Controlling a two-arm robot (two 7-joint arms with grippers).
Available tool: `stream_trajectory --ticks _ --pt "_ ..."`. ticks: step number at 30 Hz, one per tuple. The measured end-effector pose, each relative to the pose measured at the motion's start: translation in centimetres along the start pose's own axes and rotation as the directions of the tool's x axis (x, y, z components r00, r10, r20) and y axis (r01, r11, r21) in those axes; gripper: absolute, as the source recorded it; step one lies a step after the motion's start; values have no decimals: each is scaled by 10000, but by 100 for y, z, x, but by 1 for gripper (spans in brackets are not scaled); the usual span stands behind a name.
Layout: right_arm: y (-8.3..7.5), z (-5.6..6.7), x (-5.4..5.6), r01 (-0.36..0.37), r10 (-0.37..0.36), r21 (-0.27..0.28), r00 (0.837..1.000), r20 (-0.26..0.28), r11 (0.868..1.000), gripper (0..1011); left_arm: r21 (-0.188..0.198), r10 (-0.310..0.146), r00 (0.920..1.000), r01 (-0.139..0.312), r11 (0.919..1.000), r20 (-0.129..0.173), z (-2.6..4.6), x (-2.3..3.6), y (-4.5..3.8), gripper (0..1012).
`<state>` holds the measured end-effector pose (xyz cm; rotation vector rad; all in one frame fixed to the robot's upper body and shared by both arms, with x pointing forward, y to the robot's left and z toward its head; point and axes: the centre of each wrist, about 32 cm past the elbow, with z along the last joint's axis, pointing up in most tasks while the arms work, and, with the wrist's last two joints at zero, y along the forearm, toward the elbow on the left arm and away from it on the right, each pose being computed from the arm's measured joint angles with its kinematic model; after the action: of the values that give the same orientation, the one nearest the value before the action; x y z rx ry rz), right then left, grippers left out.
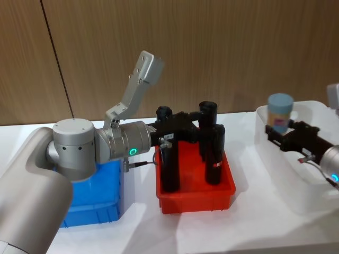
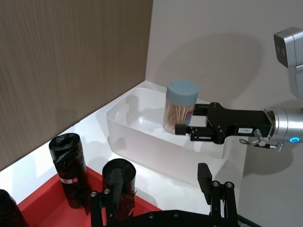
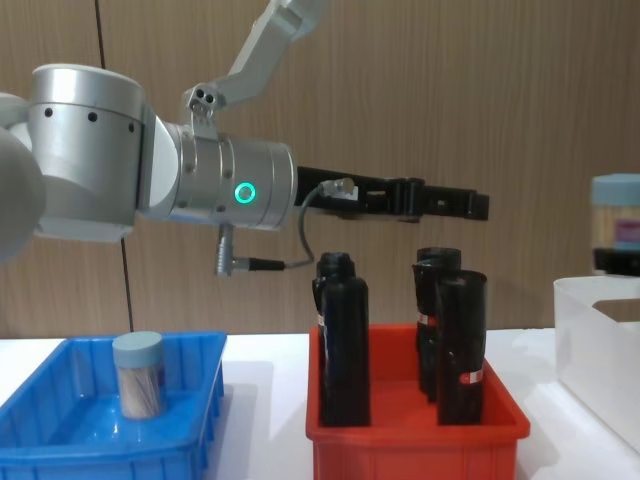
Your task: Pick the cotton swabs from the blue box and place them into the white box.
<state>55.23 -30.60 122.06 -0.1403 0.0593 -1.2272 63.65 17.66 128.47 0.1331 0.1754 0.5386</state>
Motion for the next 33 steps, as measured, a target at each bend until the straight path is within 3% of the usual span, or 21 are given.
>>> stream_trajectory --ticks 15,33 --pt "-65 -55 265 1418 -1431 -415 9893 -300 9890 618 0 0 10000 0 10000 0 0 0 0 1003" --pt "-11 -171 427 1976 -2068 -1133 9754 -758 9737 618 -1 -1 10000 1 10000 0 0 0 0 1003"
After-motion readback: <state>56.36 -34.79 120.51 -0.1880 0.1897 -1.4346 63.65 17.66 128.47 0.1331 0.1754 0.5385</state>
